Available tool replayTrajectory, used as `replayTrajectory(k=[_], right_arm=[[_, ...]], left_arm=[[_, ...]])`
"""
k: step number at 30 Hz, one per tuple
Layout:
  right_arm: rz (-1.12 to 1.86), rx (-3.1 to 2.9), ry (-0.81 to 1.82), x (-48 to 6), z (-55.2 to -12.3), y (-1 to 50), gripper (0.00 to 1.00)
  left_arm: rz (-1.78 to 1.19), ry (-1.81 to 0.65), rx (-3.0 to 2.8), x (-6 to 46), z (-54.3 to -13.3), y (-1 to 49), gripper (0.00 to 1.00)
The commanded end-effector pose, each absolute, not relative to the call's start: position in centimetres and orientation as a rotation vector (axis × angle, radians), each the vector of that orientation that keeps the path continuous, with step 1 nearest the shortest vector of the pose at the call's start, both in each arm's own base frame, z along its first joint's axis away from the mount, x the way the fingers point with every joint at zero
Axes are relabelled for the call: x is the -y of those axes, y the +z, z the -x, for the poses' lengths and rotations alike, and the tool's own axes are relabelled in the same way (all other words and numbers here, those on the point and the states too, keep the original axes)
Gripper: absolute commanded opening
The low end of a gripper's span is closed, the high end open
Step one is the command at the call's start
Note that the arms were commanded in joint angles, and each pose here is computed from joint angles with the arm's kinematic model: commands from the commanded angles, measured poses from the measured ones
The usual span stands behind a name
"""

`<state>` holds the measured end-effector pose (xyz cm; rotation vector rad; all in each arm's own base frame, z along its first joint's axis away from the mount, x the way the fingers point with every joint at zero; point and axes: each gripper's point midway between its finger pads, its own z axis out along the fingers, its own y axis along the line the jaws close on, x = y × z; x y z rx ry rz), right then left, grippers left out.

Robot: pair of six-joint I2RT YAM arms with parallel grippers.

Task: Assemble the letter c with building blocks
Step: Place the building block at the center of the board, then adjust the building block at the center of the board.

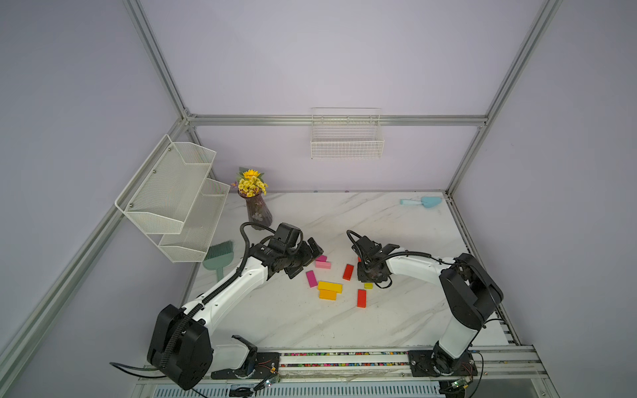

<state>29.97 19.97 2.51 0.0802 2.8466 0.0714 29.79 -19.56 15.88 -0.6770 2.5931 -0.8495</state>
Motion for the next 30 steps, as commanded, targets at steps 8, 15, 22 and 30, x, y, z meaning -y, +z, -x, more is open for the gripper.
replayTrajectory(k=[8, 15, 22, 30], right_arm=[[-0.117, -2.835, 0.057, -20.5, -30.6, 2.2, 0.18], [-0.135, -2.840, 0.064, -20.6, -30.6, 2.0, 0.33], [-0.170, -2.791, 0.158, -21.3, -30.9, 4.9, 0.52], [-0.228, -2.709, 0.267, -21.2, -30.6, 10.5, 0.72]], left_arm=[[0.596, -0.934, -2.552, 21.0, -30.7, 17.4, 1.00], [0.602, -0.942, -2.559, 21.0, -30.5, 17.1, 1.00], [0.596, -0.958, -2.548, 21.0, -30.2, 17.5, 1.00], [0.571, -0.988, -2.527, 21.2, -30.2, 18.7, 1.00]])
